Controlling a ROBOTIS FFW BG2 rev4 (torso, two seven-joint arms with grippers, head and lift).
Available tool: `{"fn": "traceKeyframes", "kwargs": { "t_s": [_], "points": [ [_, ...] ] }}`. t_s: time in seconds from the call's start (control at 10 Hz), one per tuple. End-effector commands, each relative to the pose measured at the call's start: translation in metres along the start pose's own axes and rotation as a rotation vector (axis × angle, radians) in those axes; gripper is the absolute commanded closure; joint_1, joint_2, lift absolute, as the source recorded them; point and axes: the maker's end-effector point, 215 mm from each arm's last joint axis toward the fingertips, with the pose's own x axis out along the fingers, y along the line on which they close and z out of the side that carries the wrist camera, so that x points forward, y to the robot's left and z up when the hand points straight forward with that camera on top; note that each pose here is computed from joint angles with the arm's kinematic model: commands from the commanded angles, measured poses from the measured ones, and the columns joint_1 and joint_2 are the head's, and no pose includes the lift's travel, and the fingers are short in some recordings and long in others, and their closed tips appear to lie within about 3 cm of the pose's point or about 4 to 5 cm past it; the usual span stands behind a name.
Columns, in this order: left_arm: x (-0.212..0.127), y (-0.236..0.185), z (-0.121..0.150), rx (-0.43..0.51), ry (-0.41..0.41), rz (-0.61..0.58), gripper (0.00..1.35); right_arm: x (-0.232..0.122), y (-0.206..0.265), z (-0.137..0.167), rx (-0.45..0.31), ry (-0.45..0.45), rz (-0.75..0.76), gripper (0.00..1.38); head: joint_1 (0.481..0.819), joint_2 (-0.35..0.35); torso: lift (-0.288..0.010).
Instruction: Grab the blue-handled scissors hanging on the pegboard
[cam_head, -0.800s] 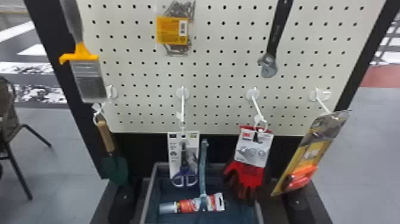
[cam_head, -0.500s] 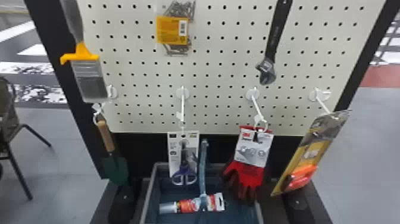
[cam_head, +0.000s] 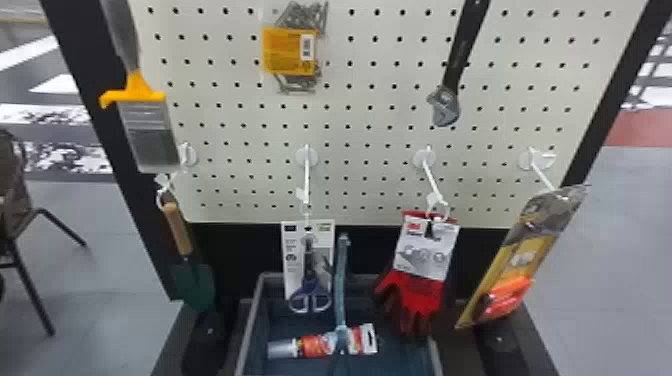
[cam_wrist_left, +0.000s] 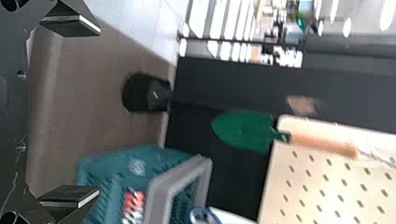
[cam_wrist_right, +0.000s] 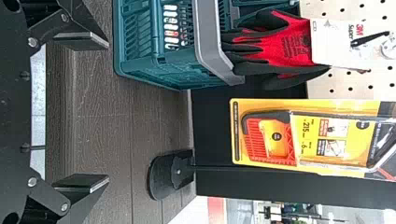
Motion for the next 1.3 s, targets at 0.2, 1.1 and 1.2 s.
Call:
{"fn": "traceKeyframes", "kwargs": {
  "t_s": [0.2,1.1,1.2],
  "points": [
    [0.043,-0.047,0.041,-0.033,-0.054,-0.185,0.11,-0.001,0.001,-0.002,-0.001,0.006,0.000,0.27,0.549,0.000,-0.100],
    [0.124,-0.093,0.112,0.177,-0.100,-0.487,0.11,0.000,0.003,-0.005,0.000,0.015,0.001,0.27,0.549,0.000,-0.100],
    [0.131,-0.098,0.120,0.202,-0.102,-0.517,0.10,-0.001,0.003,-0.006,0.001,0.017,0.000,0.27,0.549,0.000,-0.100]
  ]
}}
